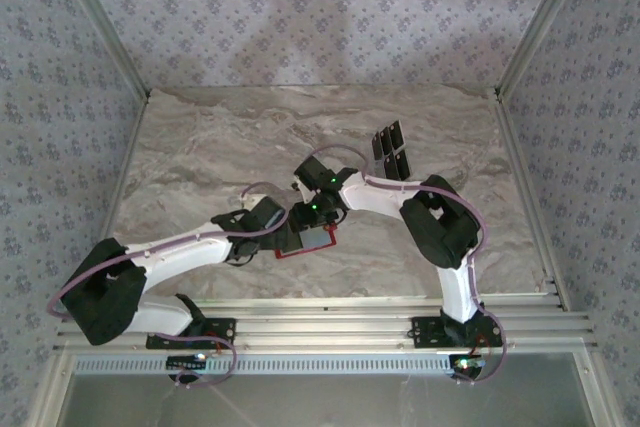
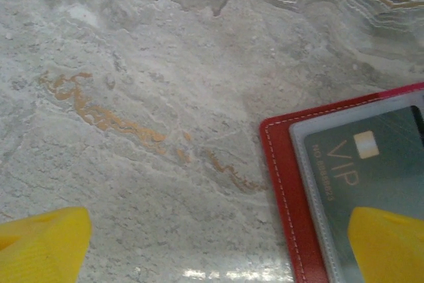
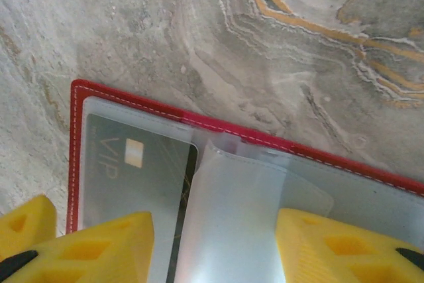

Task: Put the credit cards into the card holder
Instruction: Insert the credit card into the card slot.

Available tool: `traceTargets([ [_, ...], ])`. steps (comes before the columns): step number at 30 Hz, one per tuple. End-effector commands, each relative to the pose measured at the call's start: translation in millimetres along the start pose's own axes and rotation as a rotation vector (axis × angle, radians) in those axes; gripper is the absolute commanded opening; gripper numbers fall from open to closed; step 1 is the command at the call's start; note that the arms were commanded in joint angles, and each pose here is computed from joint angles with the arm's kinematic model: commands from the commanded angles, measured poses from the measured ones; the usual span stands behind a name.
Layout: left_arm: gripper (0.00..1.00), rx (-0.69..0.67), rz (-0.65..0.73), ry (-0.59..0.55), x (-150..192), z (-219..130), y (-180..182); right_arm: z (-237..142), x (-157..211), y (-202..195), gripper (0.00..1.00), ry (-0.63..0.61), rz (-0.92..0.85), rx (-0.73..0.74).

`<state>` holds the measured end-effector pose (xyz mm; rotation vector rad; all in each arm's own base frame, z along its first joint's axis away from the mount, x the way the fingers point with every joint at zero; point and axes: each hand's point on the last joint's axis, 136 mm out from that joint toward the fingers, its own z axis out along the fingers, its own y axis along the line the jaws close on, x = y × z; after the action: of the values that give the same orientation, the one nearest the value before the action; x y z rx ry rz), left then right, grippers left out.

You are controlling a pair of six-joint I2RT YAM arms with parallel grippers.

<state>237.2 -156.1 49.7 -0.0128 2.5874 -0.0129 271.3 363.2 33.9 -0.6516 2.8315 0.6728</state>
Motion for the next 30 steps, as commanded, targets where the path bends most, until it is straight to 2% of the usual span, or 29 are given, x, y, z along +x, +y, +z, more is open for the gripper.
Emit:
traceTargets([
  [1,1.00,0.051,0.014,-0.032,-5,-7,-12,17,18,-4,0.54,0.071,0.050,-0.001],
  [16,1.00,0.247,0.106,-0.169,-5,-27,-64,21,21,-5,0.54,0.076,0.076,-0.005],
  [22,1.00,0.224,0.105,-0.212,0,-36,-62,22,20,-6,0.54,0.074,0.082,-0.006],
  [30,1.00,0.228,0.111,-0.216,1,-29,-69,22,22,-6,0.54,0.077,0.087,-0.012],
])
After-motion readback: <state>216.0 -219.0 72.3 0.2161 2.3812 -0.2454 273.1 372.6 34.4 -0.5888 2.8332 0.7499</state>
